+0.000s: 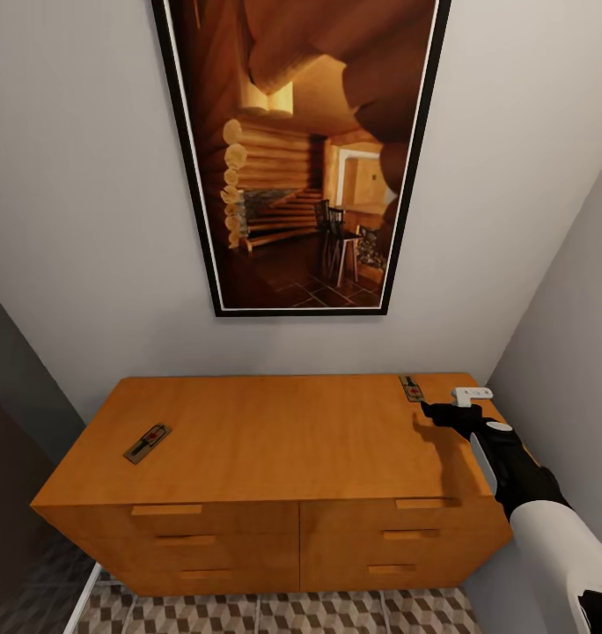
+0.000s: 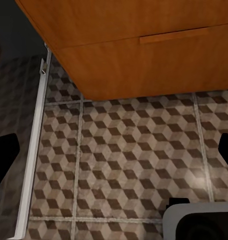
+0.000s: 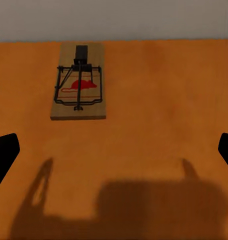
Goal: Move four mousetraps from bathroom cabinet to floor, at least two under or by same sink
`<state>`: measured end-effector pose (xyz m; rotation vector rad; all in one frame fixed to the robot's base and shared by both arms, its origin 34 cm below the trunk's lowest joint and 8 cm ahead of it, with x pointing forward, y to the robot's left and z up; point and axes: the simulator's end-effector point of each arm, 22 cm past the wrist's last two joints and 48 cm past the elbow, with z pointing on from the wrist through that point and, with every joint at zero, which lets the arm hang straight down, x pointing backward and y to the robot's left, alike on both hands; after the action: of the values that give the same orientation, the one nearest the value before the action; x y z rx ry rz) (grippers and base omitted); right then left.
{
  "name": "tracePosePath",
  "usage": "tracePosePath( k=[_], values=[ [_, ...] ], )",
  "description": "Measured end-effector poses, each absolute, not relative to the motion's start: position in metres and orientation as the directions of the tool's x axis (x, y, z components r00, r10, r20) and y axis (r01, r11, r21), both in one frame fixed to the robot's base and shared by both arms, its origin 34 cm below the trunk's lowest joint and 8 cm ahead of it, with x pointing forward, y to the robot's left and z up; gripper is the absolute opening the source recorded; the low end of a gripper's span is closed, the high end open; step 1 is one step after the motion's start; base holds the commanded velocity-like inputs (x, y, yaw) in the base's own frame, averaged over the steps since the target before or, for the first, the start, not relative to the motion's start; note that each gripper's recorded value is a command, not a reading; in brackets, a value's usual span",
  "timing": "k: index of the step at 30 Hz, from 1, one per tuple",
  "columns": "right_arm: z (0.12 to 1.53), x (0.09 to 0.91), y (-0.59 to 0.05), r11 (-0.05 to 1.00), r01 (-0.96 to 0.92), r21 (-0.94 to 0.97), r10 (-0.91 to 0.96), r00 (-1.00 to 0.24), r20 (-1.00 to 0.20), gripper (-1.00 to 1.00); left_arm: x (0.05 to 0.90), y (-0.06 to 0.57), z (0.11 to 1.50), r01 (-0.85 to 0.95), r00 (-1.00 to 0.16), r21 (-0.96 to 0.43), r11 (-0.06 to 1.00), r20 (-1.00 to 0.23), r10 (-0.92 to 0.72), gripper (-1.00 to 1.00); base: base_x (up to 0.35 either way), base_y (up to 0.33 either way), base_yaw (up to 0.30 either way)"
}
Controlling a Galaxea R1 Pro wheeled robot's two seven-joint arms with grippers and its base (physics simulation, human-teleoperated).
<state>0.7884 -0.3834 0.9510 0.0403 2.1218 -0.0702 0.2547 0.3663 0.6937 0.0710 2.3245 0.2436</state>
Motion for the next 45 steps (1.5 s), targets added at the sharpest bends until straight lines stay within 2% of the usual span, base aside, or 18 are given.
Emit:
tracePosePath(
  k=[12, 24, 38, 45],
  values=[
    [0.9498, 0.7886, -0.3787, 0.998, 0.050, -0.030, 0.001, -0.526, -0.851, 1.00, 0.2546, 0.3662, 0.6937, -0.024, -0.693, 0.197, 0.980, -0.710, 0.126, 1.00, 0.004, 0.007, 0.000],
    [0.9494, 0.7884, -0.3781, 0.998, 0.050, -0.029, 0.002, -0.527, -0.850, 1.00, 0.2547, 0.3659, 0.6937, -0.024, -0.693, 0.197, 0.980, -0.710, 0.126, 1.00, 0.131, 0.081, 0.000],
    [0.9489, 0.7885, -0.3769, 0.998, 0.048, -0.027, 0.002, -0.527, -0.850, 1.00, 0.2545, 0.3660, 0.6936, -0.024, -0.693, 0.197, 0.980, -0.710, 0.126, 1.00, 0.017, 0.005, 0.000],
    [0.9492, 0.7883, -0.3766, 0.998, 0.048, -0.027, 0.002, -0.527, -0.850, 1.00, 0.2549, 0.3664, 0.6938, -0.024, -0.692, 0.197, 0.980, -0.711, 0.126, 1.00, 0.154, -0.031, 0.000]
  ],
)
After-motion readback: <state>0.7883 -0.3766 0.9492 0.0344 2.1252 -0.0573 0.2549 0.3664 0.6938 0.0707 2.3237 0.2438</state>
